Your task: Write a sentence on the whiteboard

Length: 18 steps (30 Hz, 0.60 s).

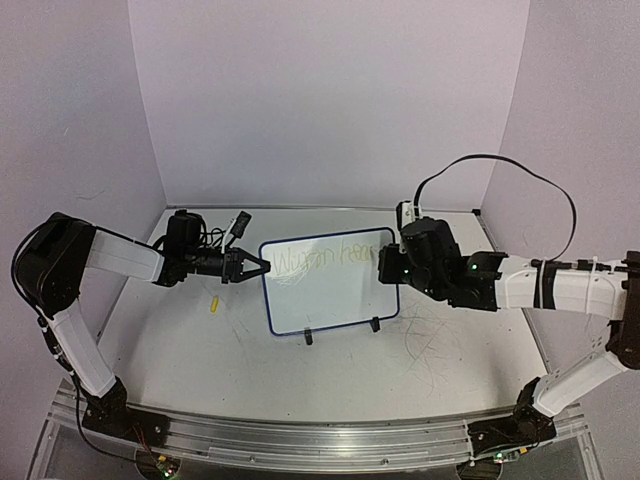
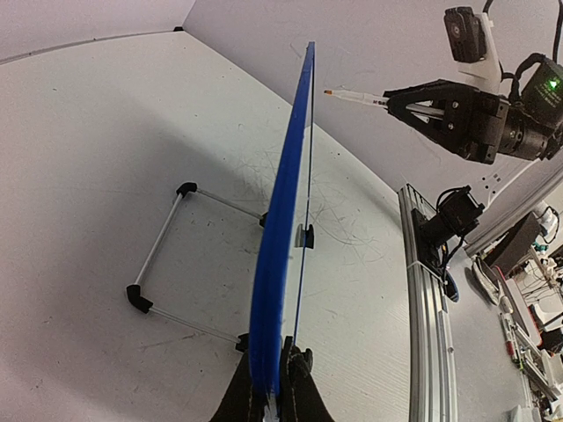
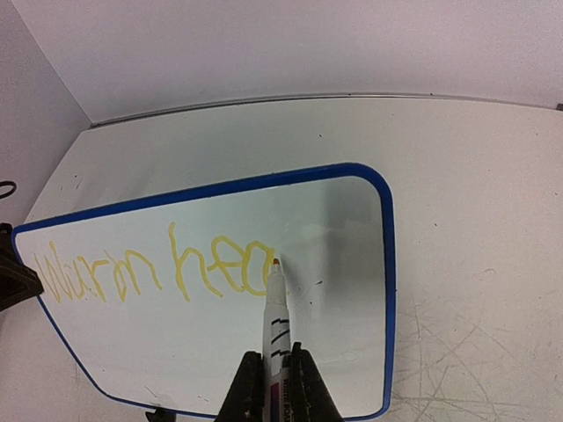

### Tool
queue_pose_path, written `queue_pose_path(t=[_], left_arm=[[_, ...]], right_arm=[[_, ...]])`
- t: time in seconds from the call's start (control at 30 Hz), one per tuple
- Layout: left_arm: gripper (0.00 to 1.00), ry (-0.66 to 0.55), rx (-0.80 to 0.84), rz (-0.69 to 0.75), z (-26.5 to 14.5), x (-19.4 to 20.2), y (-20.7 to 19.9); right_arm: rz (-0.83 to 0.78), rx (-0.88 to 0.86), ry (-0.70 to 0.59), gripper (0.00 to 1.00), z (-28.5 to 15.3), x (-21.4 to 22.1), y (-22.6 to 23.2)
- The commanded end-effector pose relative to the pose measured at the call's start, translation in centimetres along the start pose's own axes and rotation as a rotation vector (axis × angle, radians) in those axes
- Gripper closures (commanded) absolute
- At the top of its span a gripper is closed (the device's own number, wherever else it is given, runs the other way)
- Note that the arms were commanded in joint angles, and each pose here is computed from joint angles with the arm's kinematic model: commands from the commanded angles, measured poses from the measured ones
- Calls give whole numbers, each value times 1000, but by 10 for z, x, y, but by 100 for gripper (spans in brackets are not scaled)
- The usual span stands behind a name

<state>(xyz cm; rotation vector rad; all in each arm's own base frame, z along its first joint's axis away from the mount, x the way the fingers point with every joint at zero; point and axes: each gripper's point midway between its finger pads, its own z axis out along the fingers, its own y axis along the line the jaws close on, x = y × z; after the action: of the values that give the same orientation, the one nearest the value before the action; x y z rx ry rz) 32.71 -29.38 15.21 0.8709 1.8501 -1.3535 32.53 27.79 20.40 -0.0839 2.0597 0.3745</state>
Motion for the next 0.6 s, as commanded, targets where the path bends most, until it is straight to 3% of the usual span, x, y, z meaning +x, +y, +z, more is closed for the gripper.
queue_pose_path(t=[0.0,0.57], left_arm=[[100,5,-131,30,0,0,24],[100,6,-132,34,1,-1,24]], right_arm=[[10,3,-48,100,1,-20,6],[21,10,-58,100,13,-29,7]])
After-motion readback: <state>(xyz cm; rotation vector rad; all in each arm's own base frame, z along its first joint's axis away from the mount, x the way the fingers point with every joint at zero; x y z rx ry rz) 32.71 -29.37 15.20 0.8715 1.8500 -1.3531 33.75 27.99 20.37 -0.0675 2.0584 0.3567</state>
